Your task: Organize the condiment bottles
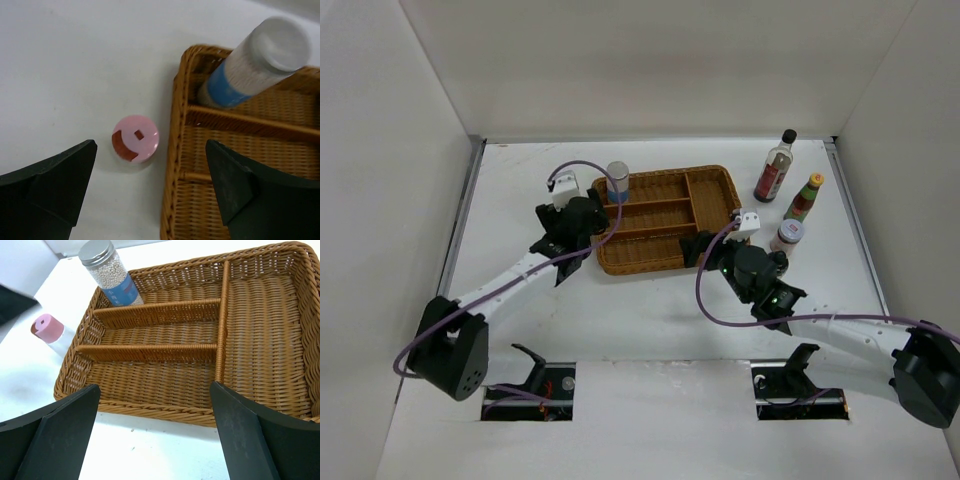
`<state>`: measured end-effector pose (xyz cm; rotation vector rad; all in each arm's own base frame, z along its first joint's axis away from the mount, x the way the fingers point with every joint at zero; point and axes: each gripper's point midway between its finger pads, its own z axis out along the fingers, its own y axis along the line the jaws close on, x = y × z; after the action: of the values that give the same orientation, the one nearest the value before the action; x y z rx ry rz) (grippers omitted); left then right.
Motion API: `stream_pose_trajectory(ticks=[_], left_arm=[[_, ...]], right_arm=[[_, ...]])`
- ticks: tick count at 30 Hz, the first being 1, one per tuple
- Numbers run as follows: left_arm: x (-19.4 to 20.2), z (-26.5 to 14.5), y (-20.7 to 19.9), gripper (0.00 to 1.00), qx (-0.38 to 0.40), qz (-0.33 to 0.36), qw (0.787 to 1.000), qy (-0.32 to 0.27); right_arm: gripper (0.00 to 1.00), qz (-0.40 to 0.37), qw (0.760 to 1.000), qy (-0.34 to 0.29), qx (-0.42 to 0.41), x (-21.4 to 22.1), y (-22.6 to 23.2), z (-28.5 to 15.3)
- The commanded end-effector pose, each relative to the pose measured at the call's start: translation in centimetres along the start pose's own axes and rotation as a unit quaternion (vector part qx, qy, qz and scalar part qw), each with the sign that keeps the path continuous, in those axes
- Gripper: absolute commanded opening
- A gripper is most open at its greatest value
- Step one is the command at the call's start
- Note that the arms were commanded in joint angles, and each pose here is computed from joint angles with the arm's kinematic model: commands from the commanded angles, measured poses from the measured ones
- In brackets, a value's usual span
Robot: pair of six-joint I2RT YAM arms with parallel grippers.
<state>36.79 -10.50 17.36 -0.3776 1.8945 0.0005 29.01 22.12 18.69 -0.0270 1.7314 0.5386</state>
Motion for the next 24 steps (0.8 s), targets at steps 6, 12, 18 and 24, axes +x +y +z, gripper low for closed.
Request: stream_pose_trajectory(ticks=[6,12,18,24], left_arm=[[2.3,3.3,1.3,0.86,-0.033,-0.033,0.999,0.015],[3.2,5.0,1.3,0.81,-0.037,-0.033,0.999,0.02],[3.0,5.5,1.9,0.59,-0.044,-0.04,0.998,0.011],[0.6,3.3,1.3,0.39,-0.023,-0.054,0.998,-0.035]], right_arm=[[0.97,0.015,0.999,-0.025,-0.014,-1.8,1.2,0.7],[0.94,0.016,0.999,-0.028,-0.022,-2.1,1.7,0.5],[0.67,0.021,0.992,-0.082,-0.09,-5.3,4.6,-2.8],[0.64,0.014,0.958,-0.155,-0.242,-9.8,9.6,-10.5]])
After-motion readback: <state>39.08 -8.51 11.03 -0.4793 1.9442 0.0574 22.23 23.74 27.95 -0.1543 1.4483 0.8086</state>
